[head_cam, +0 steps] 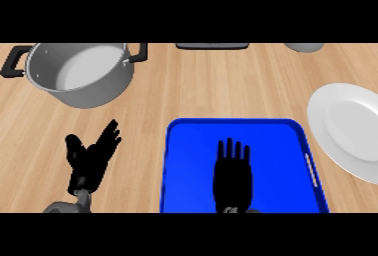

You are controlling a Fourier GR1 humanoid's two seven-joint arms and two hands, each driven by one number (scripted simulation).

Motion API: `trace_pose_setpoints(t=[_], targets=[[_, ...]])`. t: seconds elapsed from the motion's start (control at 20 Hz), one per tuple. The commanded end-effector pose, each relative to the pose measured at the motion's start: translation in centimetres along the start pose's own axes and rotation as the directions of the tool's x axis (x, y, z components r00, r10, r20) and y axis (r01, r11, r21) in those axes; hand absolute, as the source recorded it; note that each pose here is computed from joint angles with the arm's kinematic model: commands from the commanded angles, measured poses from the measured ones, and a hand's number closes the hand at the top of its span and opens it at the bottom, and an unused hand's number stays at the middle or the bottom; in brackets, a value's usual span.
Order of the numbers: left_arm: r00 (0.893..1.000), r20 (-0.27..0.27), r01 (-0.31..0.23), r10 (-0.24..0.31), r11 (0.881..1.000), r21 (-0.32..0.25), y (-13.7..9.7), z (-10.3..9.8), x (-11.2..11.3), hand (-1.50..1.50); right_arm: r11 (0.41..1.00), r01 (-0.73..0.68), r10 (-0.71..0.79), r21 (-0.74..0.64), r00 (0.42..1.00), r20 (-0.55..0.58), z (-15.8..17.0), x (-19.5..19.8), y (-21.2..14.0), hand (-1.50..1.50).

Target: Pick the sweet potato from the tray and place it in the plate

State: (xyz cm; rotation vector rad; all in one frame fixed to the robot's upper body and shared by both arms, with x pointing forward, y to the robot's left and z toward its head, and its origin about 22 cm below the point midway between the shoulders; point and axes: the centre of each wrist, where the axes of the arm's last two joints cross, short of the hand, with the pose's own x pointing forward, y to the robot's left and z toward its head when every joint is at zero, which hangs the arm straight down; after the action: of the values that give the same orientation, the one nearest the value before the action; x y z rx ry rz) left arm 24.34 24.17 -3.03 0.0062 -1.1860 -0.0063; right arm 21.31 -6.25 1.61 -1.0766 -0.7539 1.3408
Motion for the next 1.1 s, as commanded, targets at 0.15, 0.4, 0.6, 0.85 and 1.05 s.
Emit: trace_pose_setpoints(t=[0.15,0.4,0.6,0.85,1.05], targets=[[1.0,-0.006,-0.018,0.018,1.0,-0.005,-0.1,0.9,-1.6,0.0,0.99,-0.132,0.132,0.052,0.991,0.0,-1.2,0.3,2.1,1.5],[1.0,-0.002,-0.013,0.013,1.0,0.007,0.5,1.8,-0.5,0.0,0.987,-0.156,0.155,0.027,0.987,0.031,-0.2,-0.1,3.3,1.5],[1.0,0.003,-0.015,0.015,1.0,-0.008,-0.7,0.9,-0.4,0.0,0.981,-0.169,0.173,-0.097,0.984,0.033,0.3,-0.3,0.8,1.5],[1.0,0.0,0.001,-0.001,1.0,0.031,0.9,0.9,-1.3,0.0,0.953,0.204,-0.128,-0.225,0.942,0.31,4.5,-3.0,0.5,1.5],[1.0,-0.002,-0.02,0.02,0.999,0.04,0.7,1.5,-1.6,0.0,0.837,0.504,-0.336,-0.213,0.781,0.527,8.3,-5.7,-1.3,1.5]])
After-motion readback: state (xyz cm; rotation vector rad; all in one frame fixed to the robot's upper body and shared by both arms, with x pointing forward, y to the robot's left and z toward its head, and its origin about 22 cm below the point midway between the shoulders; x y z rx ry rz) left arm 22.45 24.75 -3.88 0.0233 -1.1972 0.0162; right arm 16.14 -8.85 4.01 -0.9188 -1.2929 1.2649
